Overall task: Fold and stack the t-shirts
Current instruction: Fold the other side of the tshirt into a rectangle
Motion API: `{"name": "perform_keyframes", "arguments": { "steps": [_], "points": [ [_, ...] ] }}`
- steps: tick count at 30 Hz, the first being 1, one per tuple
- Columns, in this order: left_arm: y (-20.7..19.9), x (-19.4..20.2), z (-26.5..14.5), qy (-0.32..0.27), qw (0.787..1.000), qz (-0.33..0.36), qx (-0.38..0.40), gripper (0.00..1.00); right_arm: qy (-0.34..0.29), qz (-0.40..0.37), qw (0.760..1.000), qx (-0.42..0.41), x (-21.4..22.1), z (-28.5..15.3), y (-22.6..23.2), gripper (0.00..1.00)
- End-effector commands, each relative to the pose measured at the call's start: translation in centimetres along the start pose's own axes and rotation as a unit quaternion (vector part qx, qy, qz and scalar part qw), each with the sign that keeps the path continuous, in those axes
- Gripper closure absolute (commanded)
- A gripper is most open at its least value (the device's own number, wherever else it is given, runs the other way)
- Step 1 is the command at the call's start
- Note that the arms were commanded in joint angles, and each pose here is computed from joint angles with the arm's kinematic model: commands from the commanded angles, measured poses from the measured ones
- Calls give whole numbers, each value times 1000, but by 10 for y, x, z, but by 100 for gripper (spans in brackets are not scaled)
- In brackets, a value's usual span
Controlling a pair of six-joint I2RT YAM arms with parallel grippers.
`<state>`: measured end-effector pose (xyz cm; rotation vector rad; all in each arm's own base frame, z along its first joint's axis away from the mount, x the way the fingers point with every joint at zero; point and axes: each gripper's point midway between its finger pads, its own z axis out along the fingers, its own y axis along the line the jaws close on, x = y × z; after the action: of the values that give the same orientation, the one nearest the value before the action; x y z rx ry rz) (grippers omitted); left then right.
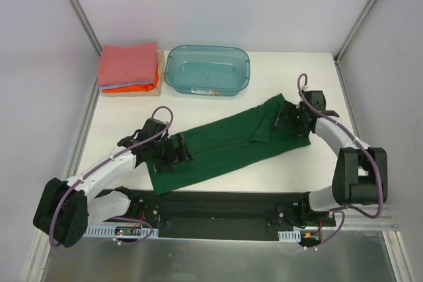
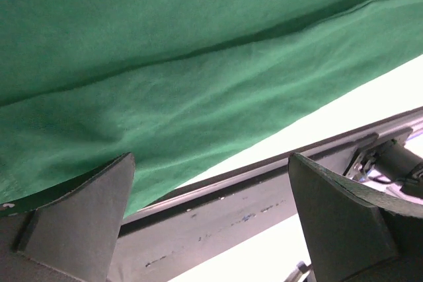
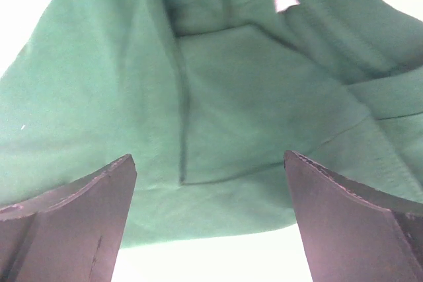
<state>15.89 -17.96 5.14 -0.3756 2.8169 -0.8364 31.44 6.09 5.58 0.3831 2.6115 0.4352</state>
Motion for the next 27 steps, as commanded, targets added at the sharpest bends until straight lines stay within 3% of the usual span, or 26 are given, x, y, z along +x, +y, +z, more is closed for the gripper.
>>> {"name": "perform_keyframes", "arguments": {
  "steps": [1, 8, 15, 27],
  "points": [
    [0, -23, -20, -56, 998, 9, -39, 1, -7, -68, 997, -44, 9, -21, 45, 4],
    [29, -50, -21, -66, 992, -31, -102, 1, 6, -79, 997, -17, 33, -10, 57, 4],
    [48, -43, -11, -38, 990, -45, -126, 1, 42, -102, 993, -32, 49, 13, 76, 4],
    [58, -38, -11, -46, 988, -50, -136, 1, 32, -140, 988, -59, 24, 26, 139, 4]
  ]
}}
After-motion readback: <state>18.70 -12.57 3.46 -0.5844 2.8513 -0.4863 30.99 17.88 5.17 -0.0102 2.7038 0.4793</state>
